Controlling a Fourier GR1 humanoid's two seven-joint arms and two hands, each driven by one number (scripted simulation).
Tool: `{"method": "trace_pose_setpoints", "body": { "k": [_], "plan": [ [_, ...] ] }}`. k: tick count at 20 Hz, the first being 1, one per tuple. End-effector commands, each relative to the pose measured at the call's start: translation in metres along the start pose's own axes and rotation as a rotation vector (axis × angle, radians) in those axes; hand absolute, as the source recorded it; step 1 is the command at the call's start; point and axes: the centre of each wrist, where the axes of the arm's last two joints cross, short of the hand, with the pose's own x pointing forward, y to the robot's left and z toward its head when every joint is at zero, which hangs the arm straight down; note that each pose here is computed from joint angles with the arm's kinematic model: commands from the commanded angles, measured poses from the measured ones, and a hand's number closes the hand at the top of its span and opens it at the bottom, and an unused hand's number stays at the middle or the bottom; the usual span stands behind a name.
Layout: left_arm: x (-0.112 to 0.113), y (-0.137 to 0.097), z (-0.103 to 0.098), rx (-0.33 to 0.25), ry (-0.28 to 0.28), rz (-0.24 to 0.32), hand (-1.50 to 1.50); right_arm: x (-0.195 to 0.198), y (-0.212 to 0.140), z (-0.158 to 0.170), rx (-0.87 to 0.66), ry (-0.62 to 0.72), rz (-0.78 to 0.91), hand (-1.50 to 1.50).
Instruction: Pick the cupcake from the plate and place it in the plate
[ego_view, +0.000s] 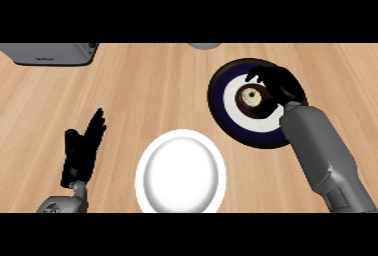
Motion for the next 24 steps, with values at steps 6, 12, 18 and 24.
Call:
{"method": "trace_pose_setpoints", "body": {
  "k": [6,12,18,24],
  "plan": [
    [-0.006,0.005,0.001,0.006,0.005,0.002,0.00,-0.018,-0.012,-0.001,-0.045,-0.289,-0.286,-1.50],
    [-0.007,0.012,0.001,0.009,0.007,0.005,0.00,-0.038,-0.023,0.003,-0.210,-0.347,-0.742,-1.50],
    [-0.008,0.009,0.005,0.007,0.021,0.001,0.00,-0.097,-0.029,0.032,-0.137,-0.360,-0.839,-1.50],
    [0.007,0.014,0.004,-0.010,-0.008,-0.006,0.00,-0.104,-0.009,0.027,-0.120,-0.398,-0.867,-1.50]
  ]
}}
